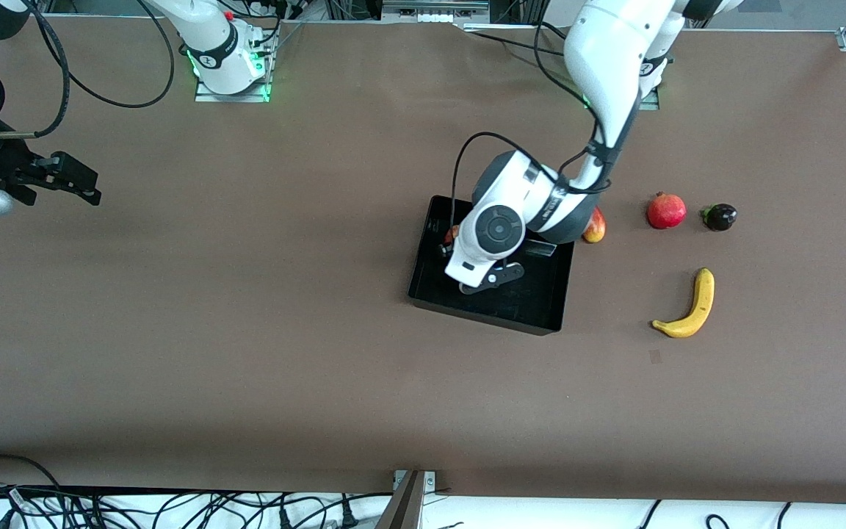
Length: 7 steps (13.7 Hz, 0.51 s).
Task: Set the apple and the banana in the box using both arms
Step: 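Carry the apple into the black box and open the left gripper, then move the left gripper to the banana and grasp it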
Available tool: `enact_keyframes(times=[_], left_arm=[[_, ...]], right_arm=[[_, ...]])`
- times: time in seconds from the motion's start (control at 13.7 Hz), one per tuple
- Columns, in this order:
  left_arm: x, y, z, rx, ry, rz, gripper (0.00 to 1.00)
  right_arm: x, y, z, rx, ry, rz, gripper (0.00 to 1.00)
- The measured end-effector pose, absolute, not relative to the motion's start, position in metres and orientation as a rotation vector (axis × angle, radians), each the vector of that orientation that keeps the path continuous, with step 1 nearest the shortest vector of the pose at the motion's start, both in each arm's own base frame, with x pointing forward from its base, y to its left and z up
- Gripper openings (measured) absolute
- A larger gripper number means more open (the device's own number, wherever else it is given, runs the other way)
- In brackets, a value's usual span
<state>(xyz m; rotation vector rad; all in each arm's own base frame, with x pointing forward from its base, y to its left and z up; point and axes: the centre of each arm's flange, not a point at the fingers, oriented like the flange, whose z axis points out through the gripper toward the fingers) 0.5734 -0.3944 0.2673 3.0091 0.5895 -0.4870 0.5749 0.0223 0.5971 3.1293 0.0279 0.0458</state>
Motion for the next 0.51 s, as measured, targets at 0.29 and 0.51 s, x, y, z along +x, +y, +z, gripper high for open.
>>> enact_keyframes(times=[0.29, 0.51], left_arm=[[0.621, -0.288, 0.348, 3.054, 0.540, -0.473, 1.00], [0.642, -0.202, 0.355, 3.109, 0.248, -0.529, 1.00]], right_arm=[[0.575, 0.023, 0.597, 3.129, 0.031, 0.046, 1.00], [0.575, 0.024, 0.597, 3.129, 0.032, 0.046, 1.00]])
